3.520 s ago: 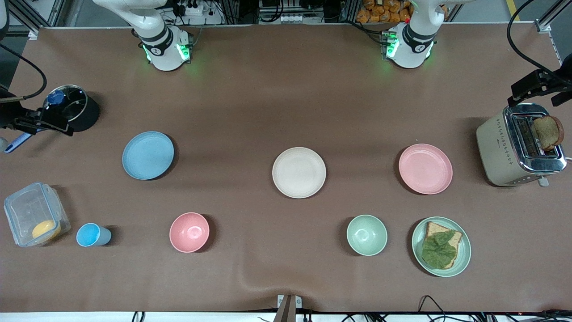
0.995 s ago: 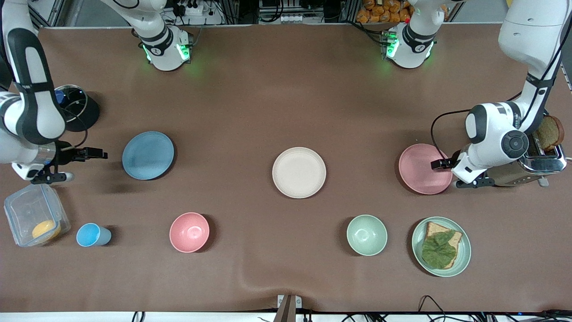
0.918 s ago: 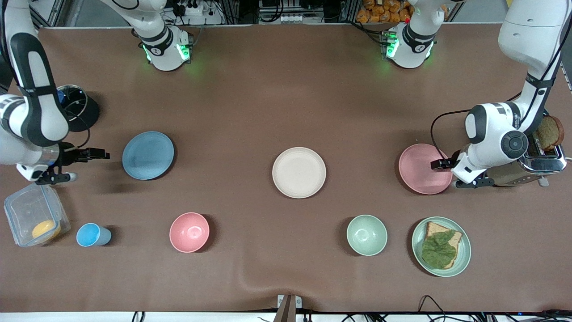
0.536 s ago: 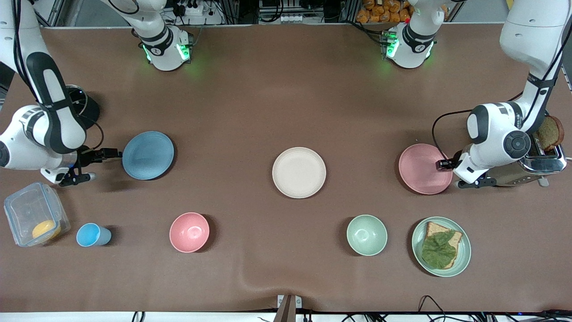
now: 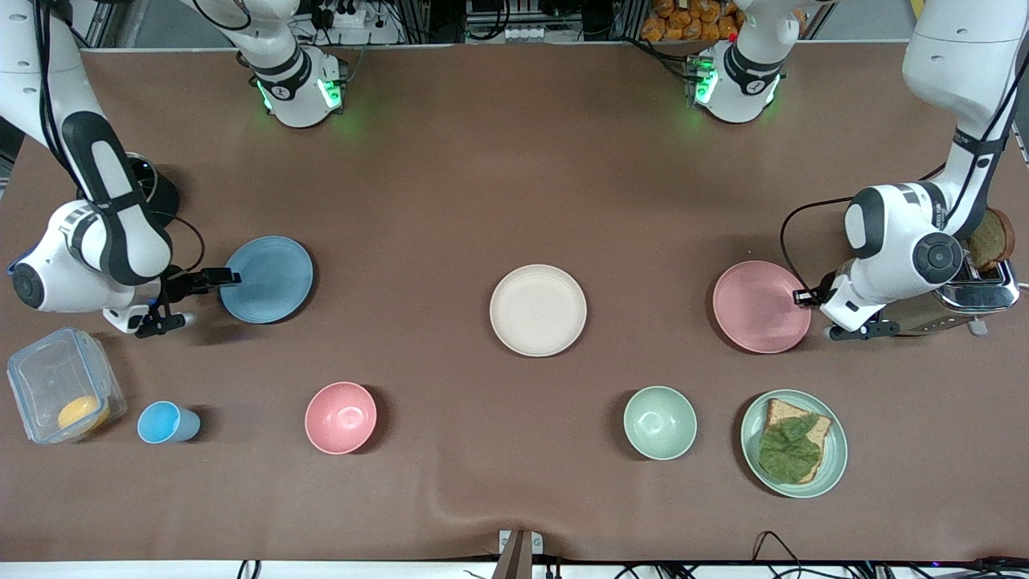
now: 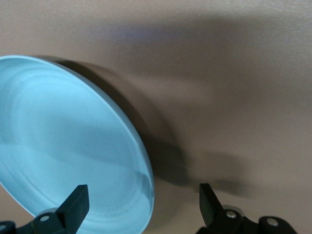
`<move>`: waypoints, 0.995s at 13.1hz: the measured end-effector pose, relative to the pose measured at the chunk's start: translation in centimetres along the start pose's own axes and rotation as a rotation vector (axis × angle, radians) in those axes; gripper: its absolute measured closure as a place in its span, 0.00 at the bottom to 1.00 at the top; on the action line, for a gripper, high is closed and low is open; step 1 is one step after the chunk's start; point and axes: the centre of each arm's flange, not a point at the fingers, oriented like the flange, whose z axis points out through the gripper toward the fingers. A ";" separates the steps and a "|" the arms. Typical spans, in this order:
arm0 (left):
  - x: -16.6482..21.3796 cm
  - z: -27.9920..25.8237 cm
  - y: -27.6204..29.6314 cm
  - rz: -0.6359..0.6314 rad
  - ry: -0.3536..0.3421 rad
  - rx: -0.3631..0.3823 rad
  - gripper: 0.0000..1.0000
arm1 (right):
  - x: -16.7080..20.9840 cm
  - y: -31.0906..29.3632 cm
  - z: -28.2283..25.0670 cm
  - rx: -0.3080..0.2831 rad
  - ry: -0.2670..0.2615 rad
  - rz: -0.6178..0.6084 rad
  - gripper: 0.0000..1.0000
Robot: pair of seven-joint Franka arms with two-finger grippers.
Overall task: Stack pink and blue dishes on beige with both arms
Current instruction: 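Grip the pink plate with the left gripper while the right gripper grips the blue plate, then carry the pink plate with the left gripper onto the beige plate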
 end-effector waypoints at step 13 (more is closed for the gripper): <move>2.1 -21.0 14.6 0.121 0.046 -0.075 0.95 | 1.1 -1.6 0.3 0.064 -0.066 -0.110 0.95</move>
